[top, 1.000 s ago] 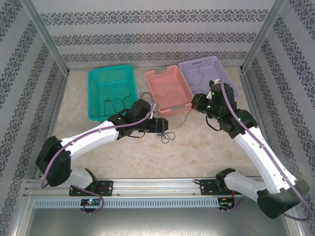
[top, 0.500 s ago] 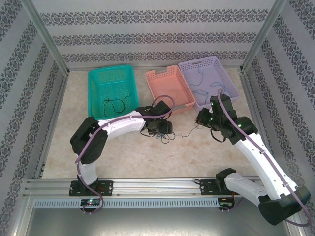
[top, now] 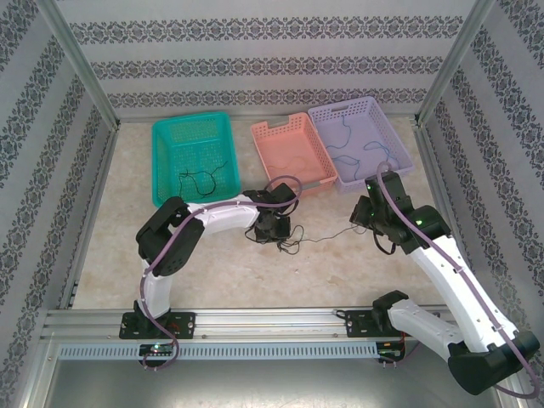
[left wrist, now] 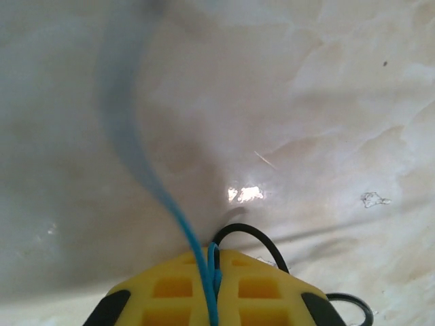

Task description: Untangle the cables

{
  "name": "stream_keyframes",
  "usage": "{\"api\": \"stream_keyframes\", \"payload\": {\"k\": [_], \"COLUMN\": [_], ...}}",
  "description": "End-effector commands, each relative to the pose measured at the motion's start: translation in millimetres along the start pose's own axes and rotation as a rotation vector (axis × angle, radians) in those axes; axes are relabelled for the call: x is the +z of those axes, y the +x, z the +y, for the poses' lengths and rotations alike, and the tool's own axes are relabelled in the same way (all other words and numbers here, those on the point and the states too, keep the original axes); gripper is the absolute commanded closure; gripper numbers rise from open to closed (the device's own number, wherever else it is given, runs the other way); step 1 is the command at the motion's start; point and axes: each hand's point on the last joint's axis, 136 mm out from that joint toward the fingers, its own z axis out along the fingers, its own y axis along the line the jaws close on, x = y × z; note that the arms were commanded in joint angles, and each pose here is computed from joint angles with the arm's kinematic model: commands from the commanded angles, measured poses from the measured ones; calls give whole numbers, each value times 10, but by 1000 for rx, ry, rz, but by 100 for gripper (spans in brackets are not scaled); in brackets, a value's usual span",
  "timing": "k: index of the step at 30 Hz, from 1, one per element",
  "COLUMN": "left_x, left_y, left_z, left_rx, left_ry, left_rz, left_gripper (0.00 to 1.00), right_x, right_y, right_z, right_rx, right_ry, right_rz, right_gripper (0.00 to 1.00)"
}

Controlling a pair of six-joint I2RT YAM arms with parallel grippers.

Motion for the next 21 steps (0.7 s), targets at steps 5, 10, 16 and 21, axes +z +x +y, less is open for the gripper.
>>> {"api": "stream_keyframes", "payload": {"k": [5,10,16,21], "left_x": [-168,-375,-541,-736], "left_y": [134,192,252,206], "left_z": [781,1139,1328,1270], "left_rx": [7,-9,-1,-4], "left_ry": [-278,-374,-424,-385], "left_rz": [-16,-42,-62,-111], "left_gripper": [100,100,100,72], "right_x": [-337,-494,-400,-471], "right_y": [-547,-808,-807,-806], "right_z": [-292,-285,32,358], "right_rx": [16,0,-25,-102], "right_ry": [137,155,24,-99], "right_rz": [-193,-272,-223,-278], "right_gripper": [100,100,100,100]}}
